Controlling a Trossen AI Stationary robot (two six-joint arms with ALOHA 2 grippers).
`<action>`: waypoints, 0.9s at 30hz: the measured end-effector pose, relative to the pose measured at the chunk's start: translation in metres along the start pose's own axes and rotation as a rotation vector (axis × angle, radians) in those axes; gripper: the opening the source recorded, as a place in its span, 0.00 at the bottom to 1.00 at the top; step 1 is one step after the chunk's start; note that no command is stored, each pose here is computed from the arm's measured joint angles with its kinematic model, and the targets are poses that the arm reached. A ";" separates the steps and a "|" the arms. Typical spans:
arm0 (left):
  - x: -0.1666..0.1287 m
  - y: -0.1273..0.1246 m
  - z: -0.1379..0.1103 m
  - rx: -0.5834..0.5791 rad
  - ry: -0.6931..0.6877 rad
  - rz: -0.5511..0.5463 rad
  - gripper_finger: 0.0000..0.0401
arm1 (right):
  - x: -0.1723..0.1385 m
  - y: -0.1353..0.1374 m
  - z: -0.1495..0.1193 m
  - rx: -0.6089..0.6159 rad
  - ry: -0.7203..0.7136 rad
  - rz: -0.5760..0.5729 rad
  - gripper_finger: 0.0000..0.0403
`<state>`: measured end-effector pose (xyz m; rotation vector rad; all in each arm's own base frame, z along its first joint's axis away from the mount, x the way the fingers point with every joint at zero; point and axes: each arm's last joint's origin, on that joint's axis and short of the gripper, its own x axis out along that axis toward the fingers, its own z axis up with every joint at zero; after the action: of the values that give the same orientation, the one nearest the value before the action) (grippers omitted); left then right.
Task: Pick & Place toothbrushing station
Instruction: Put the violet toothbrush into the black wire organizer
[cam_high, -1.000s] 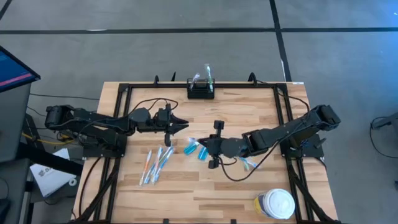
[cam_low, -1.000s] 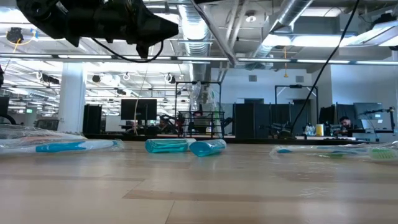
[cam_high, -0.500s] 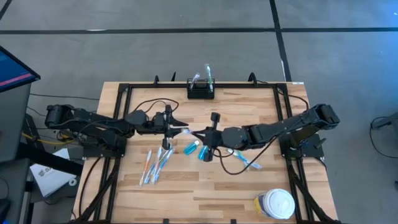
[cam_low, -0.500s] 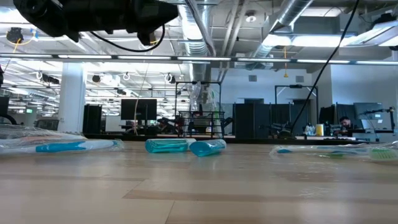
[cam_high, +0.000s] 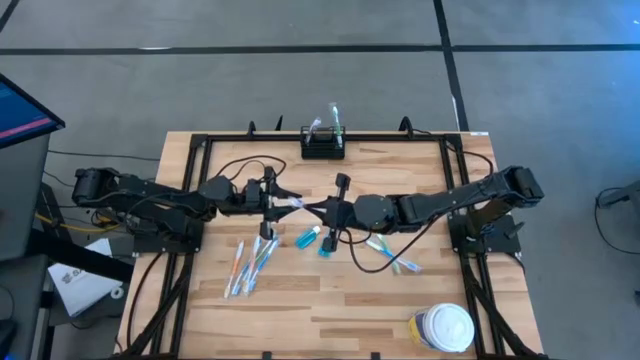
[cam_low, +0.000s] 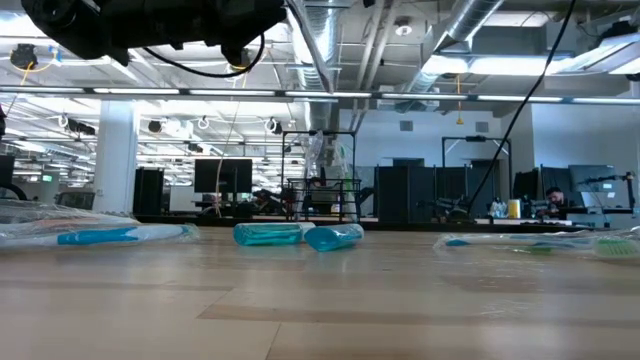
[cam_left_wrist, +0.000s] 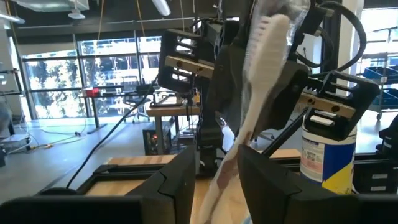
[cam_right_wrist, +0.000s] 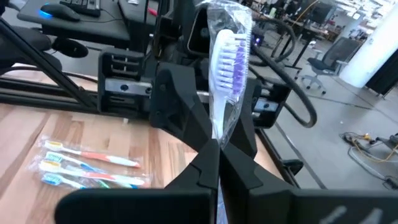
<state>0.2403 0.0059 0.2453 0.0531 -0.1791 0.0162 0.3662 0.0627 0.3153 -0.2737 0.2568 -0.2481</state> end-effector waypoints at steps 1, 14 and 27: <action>0.000 0.000 0.000 0.000 -0.002 0.000 0.30 | 0.000 -0.001 0.000 0.001 0.000 -0.001 0.00; 0.000 0.000 0.004 0.001 -0.046 0.000 0.33 | 0.001 -0.002 -0.001 0.003 0.004 -0.003 0.00; 0.000 -0.001 0.006 0.001 -0.063 -0.035 0.34 | 0.017 0.001 -0.017 -0.009 0.055 -0.005 0.00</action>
<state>0.2391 0.0047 0.2510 0.0575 -0.2409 -0.0204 0.3777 0.0555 0.2956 -0.2764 0.3113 -0.2595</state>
